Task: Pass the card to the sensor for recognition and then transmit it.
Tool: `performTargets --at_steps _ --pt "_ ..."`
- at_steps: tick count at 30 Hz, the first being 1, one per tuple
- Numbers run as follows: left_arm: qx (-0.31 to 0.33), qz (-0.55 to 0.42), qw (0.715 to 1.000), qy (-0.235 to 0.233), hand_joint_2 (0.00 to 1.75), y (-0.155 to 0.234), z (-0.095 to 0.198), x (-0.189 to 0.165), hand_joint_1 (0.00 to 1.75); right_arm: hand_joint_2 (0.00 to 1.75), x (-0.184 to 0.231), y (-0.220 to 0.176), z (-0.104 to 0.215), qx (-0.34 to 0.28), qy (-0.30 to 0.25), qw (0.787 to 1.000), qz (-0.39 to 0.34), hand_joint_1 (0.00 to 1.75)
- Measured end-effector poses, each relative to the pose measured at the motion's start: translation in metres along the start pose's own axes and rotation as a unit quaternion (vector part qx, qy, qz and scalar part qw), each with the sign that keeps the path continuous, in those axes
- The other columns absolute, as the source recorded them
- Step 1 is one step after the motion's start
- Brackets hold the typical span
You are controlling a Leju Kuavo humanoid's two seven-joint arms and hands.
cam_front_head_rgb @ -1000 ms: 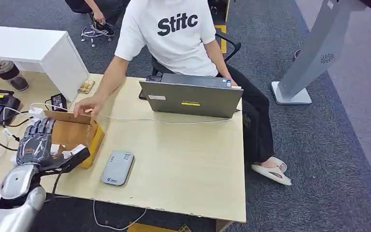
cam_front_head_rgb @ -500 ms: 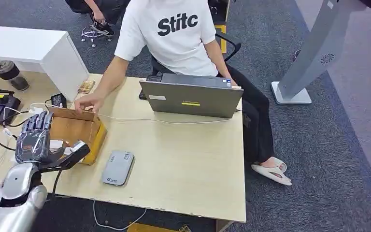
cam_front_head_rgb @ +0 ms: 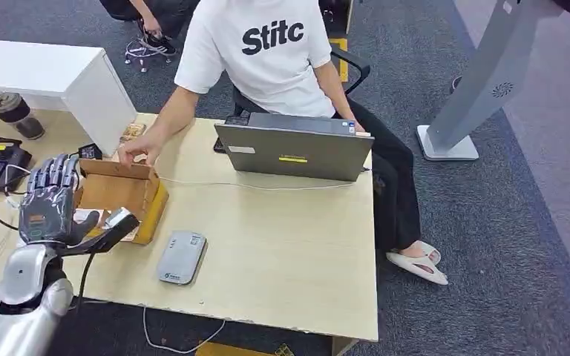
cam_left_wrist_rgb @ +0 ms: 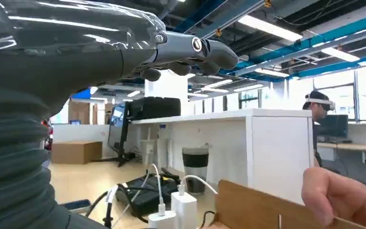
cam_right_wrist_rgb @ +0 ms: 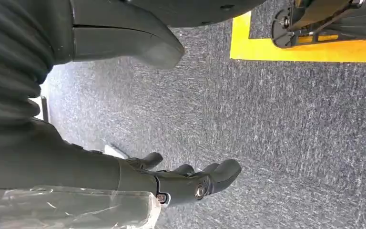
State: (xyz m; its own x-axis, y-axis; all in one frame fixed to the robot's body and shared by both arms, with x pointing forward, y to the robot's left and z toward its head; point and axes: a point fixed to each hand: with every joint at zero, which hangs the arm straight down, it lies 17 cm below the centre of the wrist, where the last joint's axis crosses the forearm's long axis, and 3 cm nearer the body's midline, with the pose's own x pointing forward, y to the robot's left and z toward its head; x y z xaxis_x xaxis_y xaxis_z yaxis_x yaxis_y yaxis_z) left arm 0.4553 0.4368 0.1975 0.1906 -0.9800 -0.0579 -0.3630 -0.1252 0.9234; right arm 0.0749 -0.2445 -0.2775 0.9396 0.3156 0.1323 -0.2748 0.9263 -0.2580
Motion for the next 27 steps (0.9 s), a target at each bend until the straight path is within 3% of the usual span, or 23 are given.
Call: performTargets --at_steps 11,18,27 --pt "-0.001 -0.026 1.0 0.002 1.75 0.007 -0.003 -0.007 0.0 1.75 0.0 0.0 0.0 0.0 0.0 1.0 -0.007 0.0" --pt "-0.04 -0.059 0.997 0.018 1.75 0.0 0.021 -0.028 0.0 1.75 -0.008 0.0 0.0 0.0 0.017 0.999 -0.028 0.0" --pt "-0.043 -0.065 0.997 0.016 1.75 0.005 0.035 -0.032 0.0 1.75 -0.01 0.0 0.0 0.0 0.02 0.999 -0.035 0.0"
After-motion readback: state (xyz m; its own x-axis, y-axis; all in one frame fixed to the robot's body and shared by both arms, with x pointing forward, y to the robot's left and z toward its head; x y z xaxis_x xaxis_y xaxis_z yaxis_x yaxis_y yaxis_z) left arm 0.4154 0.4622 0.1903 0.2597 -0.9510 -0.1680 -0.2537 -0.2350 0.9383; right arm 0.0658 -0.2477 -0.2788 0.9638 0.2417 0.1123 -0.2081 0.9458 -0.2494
